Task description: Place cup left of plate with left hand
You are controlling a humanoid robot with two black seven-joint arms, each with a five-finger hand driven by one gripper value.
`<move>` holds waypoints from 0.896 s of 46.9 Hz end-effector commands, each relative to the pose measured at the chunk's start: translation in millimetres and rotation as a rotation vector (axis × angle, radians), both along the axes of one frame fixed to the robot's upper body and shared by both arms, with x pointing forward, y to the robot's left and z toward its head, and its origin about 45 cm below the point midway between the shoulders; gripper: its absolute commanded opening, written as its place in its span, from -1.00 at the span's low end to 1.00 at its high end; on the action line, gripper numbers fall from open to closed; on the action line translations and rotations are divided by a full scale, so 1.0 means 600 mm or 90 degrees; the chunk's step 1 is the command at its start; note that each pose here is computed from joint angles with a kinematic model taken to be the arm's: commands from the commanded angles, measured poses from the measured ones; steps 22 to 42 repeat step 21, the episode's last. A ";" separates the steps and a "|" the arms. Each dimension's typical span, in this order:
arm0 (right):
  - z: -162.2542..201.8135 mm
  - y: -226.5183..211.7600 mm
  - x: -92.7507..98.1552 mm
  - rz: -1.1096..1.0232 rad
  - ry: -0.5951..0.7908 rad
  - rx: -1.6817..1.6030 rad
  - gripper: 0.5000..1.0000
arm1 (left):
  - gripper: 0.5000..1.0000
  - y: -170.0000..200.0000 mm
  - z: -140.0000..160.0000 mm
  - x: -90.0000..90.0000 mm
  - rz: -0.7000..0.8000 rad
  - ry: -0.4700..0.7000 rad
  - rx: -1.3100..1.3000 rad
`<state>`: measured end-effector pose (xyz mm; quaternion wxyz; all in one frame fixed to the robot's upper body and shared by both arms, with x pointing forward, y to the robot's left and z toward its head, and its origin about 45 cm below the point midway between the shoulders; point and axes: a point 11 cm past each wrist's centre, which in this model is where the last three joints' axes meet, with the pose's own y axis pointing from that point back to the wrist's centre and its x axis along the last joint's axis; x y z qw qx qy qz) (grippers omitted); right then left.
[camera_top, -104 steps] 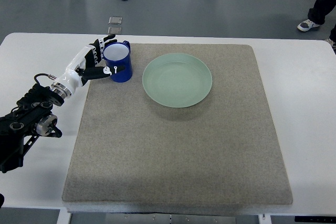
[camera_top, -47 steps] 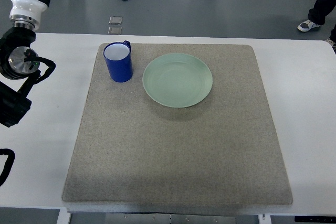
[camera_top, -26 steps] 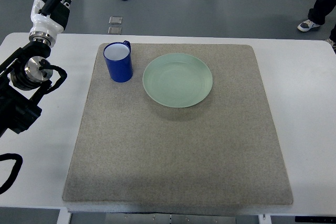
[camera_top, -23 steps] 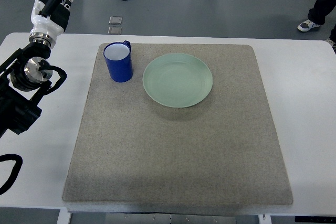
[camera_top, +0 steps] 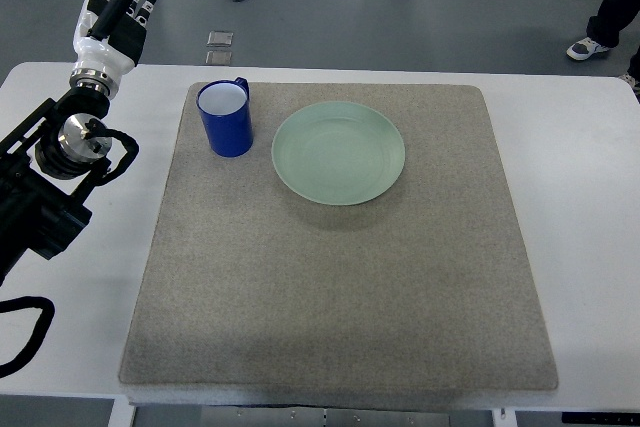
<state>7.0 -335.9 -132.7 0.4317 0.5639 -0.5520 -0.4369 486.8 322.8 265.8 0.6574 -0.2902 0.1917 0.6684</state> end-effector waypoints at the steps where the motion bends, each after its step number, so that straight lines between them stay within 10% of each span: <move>1: 0.000 0.000 0.000 0.001 0.000 0.000 0.73 | 0.99 0.001 -0.001 0.000 0.001 0.001 -0.001; 42: 0.000 0.001 0.000 0.003 0.000 0.001 0.73 | 0.99 0.000 0.000 0.000 0.001 0.001 0.000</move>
